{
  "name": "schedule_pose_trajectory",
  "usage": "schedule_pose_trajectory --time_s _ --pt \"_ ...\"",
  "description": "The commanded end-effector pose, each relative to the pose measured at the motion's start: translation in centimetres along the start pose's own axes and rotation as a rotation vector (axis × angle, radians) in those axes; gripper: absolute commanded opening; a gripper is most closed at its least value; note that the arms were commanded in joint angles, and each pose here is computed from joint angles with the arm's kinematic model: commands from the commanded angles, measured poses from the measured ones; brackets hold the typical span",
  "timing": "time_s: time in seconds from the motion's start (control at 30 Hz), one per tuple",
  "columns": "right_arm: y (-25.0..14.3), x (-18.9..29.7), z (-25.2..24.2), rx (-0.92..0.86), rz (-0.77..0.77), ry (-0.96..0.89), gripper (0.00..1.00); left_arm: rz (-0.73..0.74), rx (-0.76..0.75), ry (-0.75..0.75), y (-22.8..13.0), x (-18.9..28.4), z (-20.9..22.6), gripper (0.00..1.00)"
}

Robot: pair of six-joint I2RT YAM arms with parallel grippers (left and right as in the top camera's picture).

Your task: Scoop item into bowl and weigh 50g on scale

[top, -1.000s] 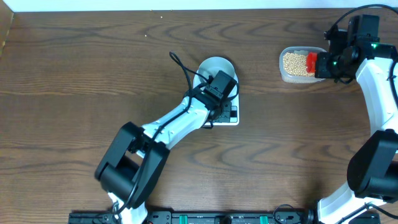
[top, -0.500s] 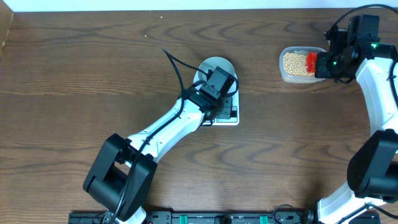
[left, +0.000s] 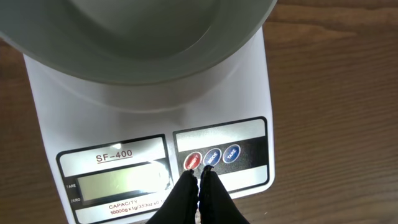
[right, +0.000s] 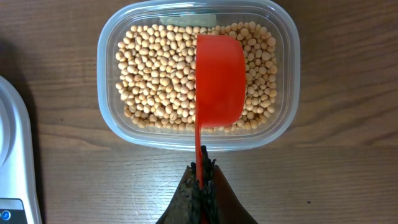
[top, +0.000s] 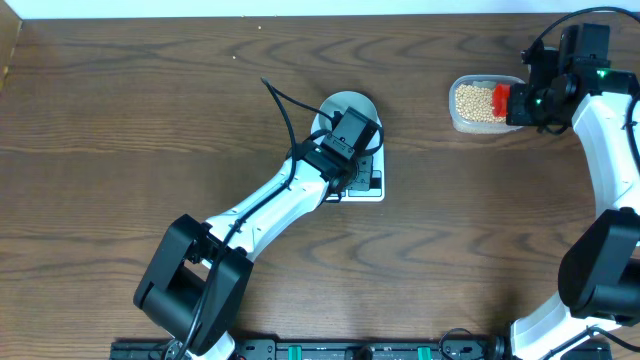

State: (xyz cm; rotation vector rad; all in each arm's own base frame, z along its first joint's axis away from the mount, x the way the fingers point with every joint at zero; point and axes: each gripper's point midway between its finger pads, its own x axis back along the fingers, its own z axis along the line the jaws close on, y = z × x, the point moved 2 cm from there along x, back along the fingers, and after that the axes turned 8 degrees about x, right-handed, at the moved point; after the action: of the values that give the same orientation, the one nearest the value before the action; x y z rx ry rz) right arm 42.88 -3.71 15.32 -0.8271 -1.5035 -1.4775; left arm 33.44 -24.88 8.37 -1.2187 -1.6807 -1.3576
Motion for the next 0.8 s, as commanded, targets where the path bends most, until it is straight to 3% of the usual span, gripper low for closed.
schedule_pose_trajectory --time_s 0.0,0.77 --pt "0.8 1.1 -0.3 -0.012 -0.036 -0.012 0.01 0.021 -0.013 0.037 -0.8 -1.0 1.0 0.07" --pt "0.8 1.1 -0.3 0.007 -0.036 -0.013 0.01 0.093 -0.016 0.086 -2.5 -4.3 2.1 0.07"
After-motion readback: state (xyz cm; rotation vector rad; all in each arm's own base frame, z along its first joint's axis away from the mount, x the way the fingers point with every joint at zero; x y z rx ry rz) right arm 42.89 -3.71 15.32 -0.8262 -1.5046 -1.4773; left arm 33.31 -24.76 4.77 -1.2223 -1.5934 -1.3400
